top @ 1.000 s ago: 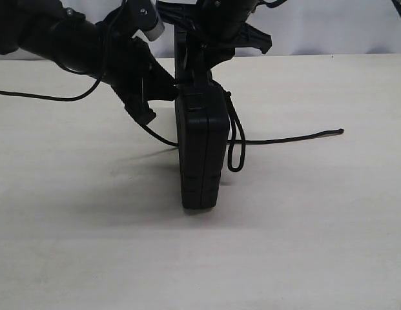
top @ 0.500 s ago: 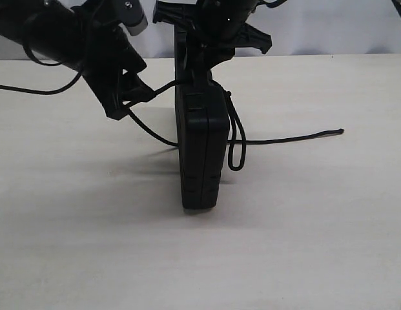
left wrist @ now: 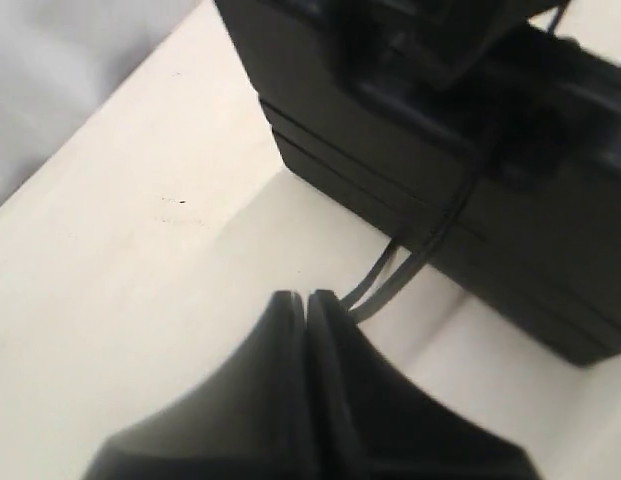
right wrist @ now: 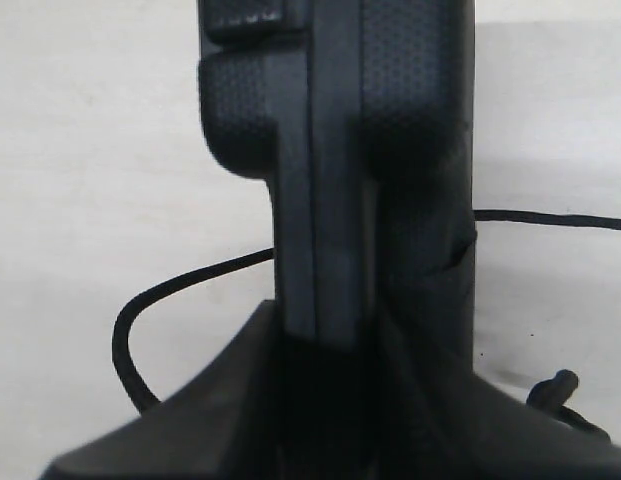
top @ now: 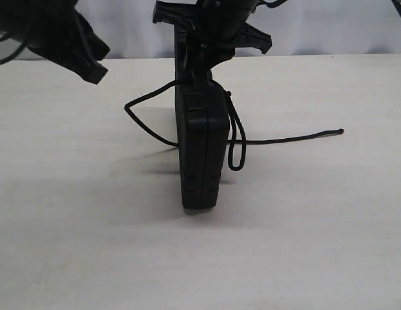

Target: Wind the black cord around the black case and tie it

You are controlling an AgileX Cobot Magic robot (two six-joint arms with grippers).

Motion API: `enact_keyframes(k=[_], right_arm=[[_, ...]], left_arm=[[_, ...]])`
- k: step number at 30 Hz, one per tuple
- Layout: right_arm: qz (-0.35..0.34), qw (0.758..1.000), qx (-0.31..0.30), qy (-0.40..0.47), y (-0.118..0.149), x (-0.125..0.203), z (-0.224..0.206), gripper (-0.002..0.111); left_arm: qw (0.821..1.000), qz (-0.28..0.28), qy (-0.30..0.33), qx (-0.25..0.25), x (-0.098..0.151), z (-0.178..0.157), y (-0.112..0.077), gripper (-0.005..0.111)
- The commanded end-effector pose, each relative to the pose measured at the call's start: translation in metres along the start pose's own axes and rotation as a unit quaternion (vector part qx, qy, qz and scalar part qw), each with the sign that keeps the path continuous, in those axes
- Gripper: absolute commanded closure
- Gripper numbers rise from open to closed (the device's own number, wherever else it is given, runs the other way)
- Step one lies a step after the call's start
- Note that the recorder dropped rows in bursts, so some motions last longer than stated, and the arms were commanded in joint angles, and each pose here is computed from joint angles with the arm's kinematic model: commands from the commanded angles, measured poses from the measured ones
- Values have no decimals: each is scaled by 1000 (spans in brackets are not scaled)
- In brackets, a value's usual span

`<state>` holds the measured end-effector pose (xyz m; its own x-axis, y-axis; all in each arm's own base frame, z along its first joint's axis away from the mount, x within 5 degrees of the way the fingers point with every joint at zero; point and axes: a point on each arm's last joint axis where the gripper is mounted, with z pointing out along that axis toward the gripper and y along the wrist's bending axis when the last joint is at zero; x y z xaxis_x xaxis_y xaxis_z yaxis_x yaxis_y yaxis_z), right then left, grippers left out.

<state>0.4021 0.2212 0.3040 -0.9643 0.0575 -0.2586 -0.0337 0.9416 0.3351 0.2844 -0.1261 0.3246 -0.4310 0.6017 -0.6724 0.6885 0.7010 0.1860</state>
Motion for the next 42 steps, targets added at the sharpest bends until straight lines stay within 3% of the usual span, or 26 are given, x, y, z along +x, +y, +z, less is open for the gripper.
enact_keyframes(k=[1, 9, 15, 21, 42], right_arm=[[3, 1000, -13, -14, 3, -2, -7, 104], [3, 1000, -13, -14, 3, -2, -7, 104], [3, 1000, -13, -14, 3, -2, -7, 104], [3, 1000, -13, -14, 3, -2, -7, 104], [3, 1000, -13, -14, 3, -2, -7, 104]], left_arm=[[992, -86, -87, -45, 4, -29, -5, 107], [959, -107, -235, -115, 44, -83, -25, 107], [906, -128, -369, -163, 97, -125, -48, 107], [893, -121, -400, -166, 125, -146, -65, 107], [885, -113, -419, -167, 132, -161, -71, 107]])
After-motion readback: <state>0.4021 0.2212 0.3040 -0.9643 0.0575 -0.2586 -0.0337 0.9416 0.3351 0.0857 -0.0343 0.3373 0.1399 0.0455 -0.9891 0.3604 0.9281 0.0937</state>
